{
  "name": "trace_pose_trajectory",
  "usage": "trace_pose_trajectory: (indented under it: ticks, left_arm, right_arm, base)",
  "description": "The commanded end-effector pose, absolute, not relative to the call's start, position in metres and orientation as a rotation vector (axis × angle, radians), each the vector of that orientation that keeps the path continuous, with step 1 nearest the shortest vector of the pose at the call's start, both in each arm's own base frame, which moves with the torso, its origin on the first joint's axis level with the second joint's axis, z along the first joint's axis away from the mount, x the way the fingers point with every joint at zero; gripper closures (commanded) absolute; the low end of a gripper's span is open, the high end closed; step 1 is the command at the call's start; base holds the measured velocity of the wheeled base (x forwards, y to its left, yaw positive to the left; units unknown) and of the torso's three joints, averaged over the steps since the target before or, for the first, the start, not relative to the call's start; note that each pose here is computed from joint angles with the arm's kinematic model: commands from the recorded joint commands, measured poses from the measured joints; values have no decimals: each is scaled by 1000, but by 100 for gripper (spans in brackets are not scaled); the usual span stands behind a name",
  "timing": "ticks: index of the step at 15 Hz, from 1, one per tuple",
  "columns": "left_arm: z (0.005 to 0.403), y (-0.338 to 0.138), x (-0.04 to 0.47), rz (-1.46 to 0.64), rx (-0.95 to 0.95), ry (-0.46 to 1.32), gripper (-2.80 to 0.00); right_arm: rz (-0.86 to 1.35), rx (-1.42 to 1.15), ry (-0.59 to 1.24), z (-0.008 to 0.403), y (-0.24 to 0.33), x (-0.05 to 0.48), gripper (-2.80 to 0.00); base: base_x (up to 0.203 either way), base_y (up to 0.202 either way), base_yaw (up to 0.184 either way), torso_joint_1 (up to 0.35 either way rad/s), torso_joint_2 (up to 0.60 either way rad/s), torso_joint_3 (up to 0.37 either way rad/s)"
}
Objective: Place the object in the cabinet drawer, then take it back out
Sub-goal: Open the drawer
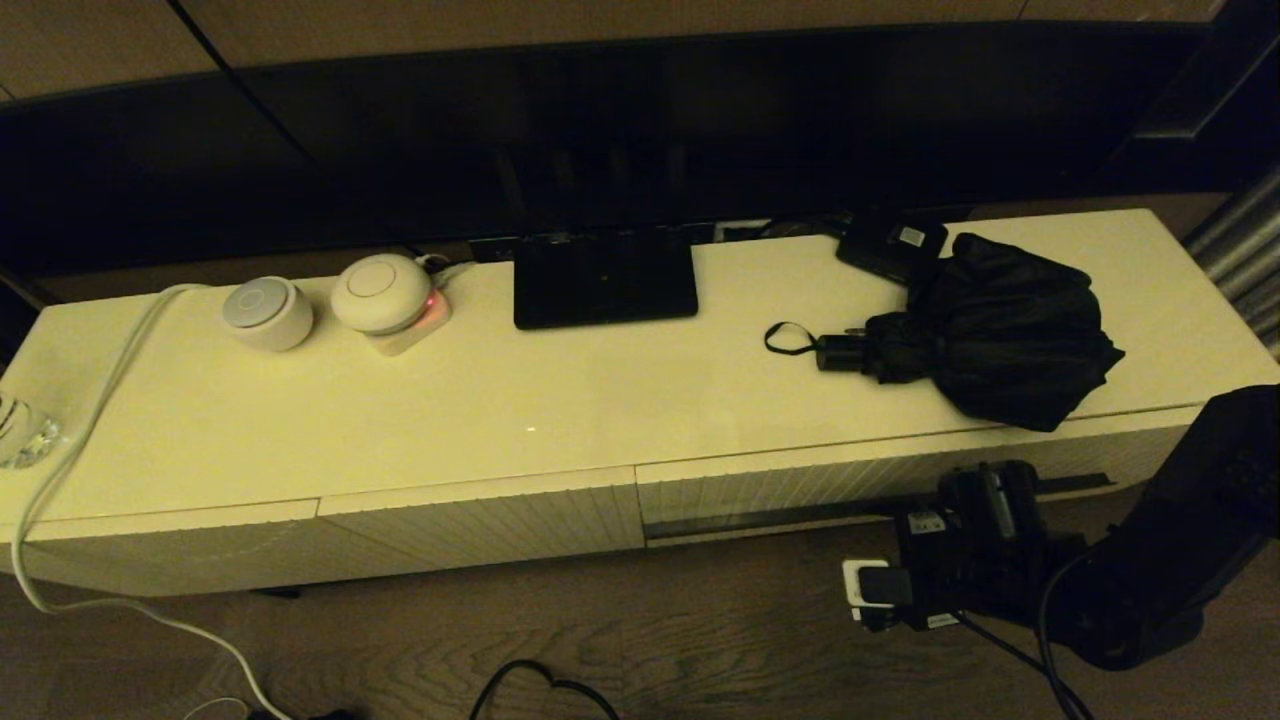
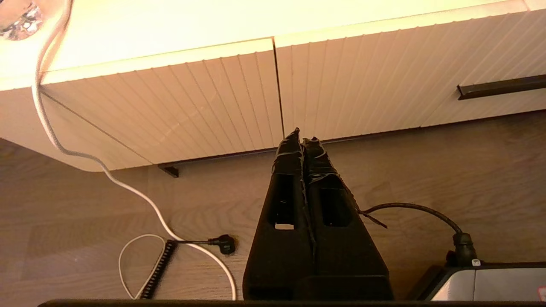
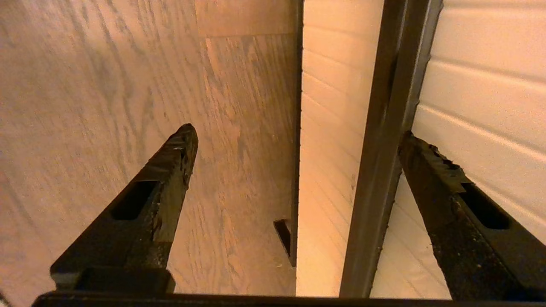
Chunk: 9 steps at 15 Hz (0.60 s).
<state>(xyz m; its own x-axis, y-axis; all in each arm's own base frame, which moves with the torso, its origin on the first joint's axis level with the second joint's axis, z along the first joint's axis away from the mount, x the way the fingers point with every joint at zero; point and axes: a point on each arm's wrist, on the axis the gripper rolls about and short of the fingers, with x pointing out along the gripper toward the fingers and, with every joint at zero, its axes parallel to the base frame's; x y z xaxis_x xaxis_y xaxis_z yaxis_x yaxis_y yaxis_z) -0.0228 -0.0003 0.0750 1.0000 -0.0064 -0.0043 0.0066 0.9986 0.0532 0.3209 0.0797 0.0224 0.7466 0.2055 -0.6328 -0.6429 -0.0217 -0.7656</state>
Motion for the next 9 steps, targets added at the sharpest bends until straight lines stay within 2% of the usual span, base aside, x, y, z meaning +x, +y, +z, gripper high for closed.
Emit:
trace_pose_trajectory:
  ticks: [1, 9]
  left_arm:
    - [74, 0, -23, -6, 54, 8, 0]
    - [74, 0, -23, -6, 53, 8, 0]
  right_arm:
    - [686, -1450, 362, 18, 81, 331, -280]
    - [674, -1450, 359, 14, 80, 337, -280]
  base:
    - [0, 0, 0, 0, 0, 0]
    - [0, 0, 0, 0, 0, 0]
